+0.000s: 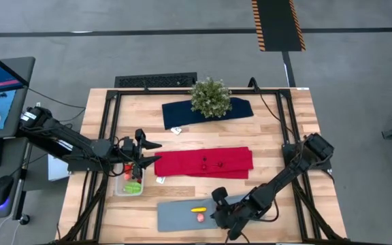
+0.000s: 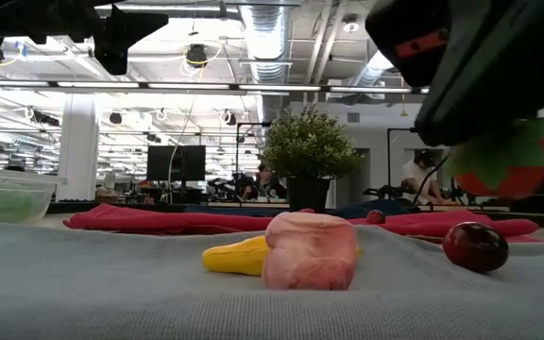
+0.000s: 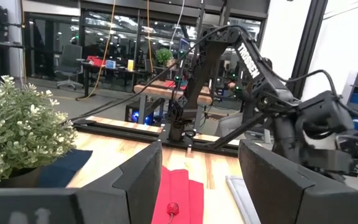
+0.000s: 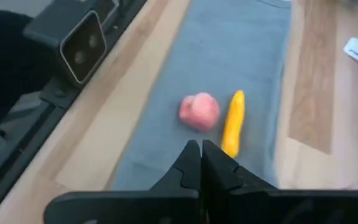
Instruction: Pick and placing Produce into tupperware
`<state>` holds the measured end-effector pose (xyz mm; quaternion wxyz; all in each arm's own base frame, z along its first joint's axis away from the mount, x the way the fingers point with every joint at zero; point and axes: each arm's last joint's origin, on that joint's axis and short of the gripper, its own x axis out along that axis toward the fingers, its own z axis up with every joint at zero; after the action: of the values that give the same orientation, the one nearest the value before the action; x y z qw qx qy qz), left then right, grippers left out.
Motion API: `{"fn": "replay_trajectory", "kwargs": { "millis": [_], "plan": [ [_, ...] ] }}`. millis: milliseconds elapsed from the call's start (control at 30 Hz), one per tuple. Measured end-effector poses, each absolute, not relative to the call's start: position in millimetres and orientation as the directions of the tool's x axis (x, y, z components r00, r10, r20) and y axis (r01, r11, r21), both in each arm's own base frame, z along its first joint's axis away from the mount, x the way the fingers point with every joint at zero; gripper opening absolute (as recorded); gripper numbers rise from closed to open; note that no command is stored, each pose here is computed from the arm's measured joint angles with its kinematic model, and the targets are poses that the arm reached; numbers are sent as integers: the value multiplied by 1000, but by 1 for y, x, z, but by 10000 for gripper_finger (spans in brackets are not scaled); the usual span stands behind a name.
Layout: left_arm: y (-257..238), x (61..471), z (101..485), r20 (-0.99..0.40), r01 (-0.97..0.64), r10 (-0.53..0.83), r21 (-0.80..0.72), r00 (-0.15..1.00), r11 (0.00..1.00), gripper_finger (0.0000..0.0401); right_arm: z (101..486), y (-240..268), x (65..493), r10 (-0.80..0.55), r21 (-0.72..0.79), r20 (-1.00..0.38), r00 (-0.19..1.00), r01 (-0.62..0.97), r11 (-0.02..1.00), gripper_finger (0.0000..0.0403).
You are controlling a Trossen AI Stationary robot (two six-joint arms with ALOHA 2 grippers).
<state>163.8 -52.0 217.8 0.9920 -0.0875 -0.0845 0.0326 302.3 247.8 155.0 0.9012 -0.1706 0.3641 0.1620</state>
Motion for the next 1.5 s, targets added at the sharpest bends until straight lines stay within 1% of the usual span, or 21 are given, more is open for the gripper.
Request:
{"fn": "replay_trajectory", "kwargs": {
  "millis": [233, 367, 467, 667, 800, 867, 1000, 1100, 1167, 1333, 1500],
  "plan": [
    [-52, 164, 218, 160, -48, 79, -190, 984, 981, 203, 188, 233, 313, 150, -269, -614, 775, -384, 883, 19],
    [-52, 164, 218, 160, -47, 79, -194, 984, 980, 203, 207, 219, 324, 154, -323, -528, 835, -365, 873, 19],
    [-52, 164, 218, 162, -47, 79, -194, 984, 980, 203, 221, 204, 333, 151, -352, -476, 866, -345, 870, 19],
    [-52, 164, 218, 167, -42, 77, -206, 983, 978, 203, 253, 165, 350, 185, -352, -347, 920, -310, 883, 19],
    [-52, 164, 218, 169, -31, 67, -204, 983, 978, 203, 263, 138, 359, 197, -342, -306, 931, -301, 890, 19],
    [-54, 164, 219, 179, 15, 21, -198, 984, 980, 203, 271, 125, 362, 218, -326, -276, 936, -304, 895, 19],
    [-56, 163, 222, 215, 98, -58, -184, 975, 978, 203, 282, 103, 368, 297, -286, -203, 933, -347, 893, 19],
    [-58, 163, 223, 221, 170, -141, -121, 965, 978, 204, 290, 89, 371, 385, -237, -141, 912, -409, 881, 19],
    [-59, 162, 223, 231, 214, -184, -111, 955, 971, 207, 293, 83, 372, 429, -208, -112, 896, -443, 872, 19],
    [-60, 163, 223, 229, 207, -179, -104, 957, 973, 224, 298, 80, 373, 478, -198, -70, 875, -482, 853, 19],
    [-62, 167, 220, 233, 222, -196, -88, 952, 971, 254, 305, 81, 373, 527, -189, -50, 849, -526, 829, 19]
  ]
}}
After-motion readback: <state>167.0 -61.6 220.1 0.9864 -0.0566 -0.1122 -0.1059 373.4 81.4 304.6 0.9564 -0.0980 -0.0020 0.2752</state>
